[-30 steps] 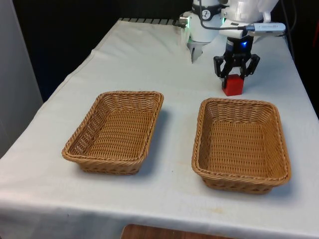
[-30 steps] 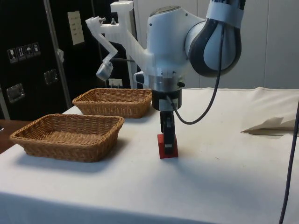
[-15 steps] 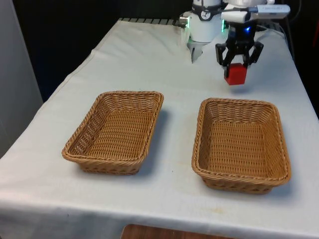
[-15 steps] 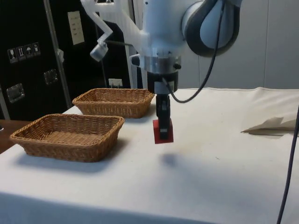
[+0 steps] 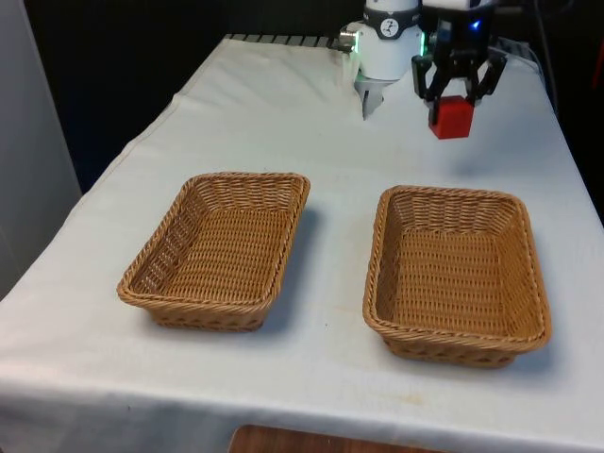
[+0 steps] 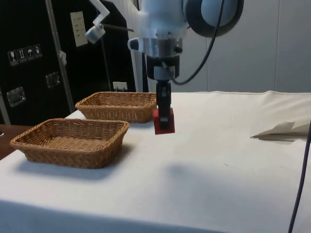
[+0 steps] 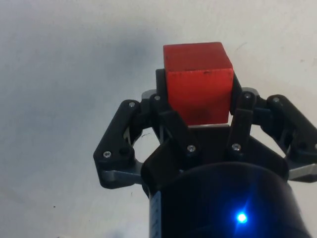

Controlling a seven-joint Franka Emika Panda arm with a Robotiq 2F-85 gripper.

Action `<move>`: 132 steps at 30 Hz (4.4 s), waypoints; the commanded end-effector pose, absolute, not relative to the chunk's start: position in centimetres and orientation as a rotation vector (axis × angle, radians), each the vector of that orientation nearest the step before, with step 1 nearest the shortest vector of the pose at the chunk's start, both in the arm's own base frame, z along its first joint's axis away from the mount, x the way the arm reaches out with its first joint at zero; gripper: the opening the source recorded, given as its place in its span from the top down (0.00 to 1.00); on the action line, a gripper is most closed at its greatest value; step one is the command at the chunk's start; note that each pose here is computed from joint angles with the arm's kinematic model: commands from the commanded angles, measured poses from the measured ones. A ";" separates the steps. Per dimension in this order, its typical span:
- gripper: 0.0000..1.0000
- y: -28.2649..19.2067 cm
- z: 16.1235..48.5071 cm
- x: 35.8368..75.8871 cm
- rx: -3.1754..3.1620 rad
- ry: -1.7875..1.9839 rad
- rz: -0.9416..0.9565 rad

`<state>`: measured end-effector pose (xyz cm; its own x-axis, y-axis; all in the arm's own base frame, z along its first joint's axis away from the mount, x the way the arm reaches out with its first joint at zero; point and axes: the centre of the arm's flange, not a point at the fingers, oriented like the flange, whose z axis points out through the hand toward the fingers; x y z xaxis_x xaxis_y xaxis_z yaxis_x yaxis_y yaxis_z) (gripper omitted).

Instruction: Pick up the red cube and place it into the right basket.

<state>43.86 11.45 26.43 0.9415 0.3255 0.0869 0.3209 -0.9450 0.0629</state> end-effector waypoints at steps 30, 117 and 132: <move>0.98 5.6 32.6 50.2 3.022 0.503 0.187; 0.98 -16.4 26.6 62.3 2.953 0.225 0.187; 0.98 -19.4 23.5 63.7 2.944 0.151 0.170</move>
